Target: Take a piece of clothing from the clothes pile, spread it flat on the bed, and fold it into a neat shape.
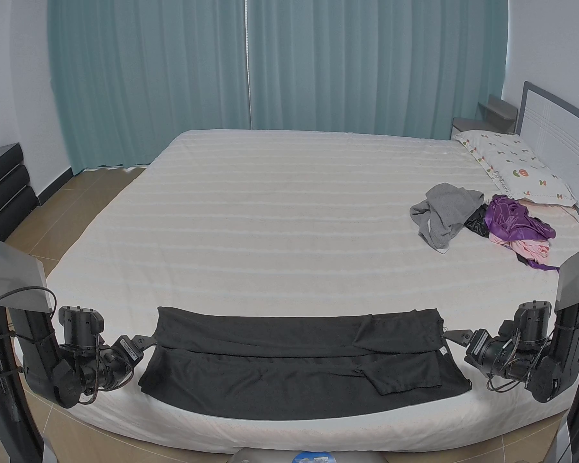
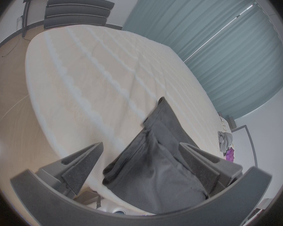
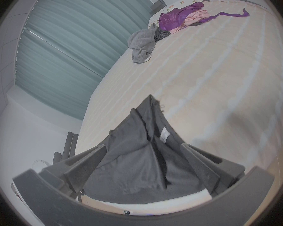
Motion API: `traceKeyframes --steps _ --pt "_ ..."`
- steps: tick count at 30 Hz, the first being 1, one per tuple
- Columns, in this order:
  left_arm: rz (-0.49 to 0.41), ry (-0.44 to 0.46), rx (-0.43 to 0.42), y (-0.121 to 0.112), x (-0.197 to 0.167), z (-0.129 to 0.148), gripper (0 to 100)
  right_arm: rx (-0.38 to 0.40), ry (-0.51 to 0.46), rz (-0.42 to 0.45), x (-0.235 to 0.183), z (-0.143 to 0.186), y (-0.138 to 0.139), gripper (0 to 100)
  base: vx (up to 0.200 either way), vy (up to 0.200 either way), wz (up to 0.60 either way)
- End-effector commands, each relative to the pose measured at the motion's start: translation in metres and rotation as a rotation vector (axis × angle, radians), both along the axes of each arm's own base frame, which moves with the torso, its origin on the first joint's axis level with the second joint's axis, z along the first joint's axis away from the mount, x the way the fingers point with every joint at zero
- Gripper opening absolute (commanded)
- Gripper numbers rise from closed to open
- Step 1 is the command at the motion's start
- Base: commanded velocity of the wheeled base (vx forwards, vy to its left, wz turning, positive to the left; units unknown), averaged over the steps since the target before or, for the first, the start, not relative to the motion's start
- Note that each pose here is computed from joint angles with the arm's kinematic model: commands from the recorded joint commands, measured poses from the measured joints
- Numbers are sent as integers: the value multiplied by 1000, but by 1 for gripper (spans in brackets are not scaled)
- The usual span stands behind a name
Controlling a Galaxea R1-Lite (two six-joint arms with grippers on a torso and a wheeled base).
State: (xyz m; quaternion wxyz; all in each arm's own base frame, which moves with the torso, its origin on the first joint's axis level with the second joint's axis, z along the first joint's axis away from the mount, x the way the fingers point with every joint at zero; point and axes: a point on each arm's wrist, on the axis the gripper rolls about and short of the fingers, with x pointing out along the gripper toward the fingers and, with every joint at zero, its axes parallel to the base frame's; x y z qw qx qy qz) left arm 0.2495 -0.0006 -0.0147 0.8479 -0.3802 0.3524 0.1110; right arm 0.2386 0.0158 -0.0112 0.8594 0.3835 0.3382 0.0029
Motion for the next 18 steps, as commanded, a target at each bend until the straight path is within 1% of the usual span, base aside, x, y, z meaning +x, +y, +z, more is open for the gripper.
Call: traceKeyframes --steps 1,7,11,16,18 --pt "-7 30 -3 -1 -7 -3 100 1 31 -3 -7 -3 -1 100 0 0 0" --pt "-29 47 -4 -7 -11 -5 100 2 34 -2 -7 -4 -1 100 0 0 0" --pt "-33 26 -8 -9 -10 0 100 1 43 3 -8 -6 0 100 0 0 0" --pt "-41 22 -9 -11 -11 2 100 1 44 7 -8 -6 1 100 0 0 0" --pt "-52 22 -22 -17 -12 2 100 1 43 9 -8 -6 1 100 0 -200 0"
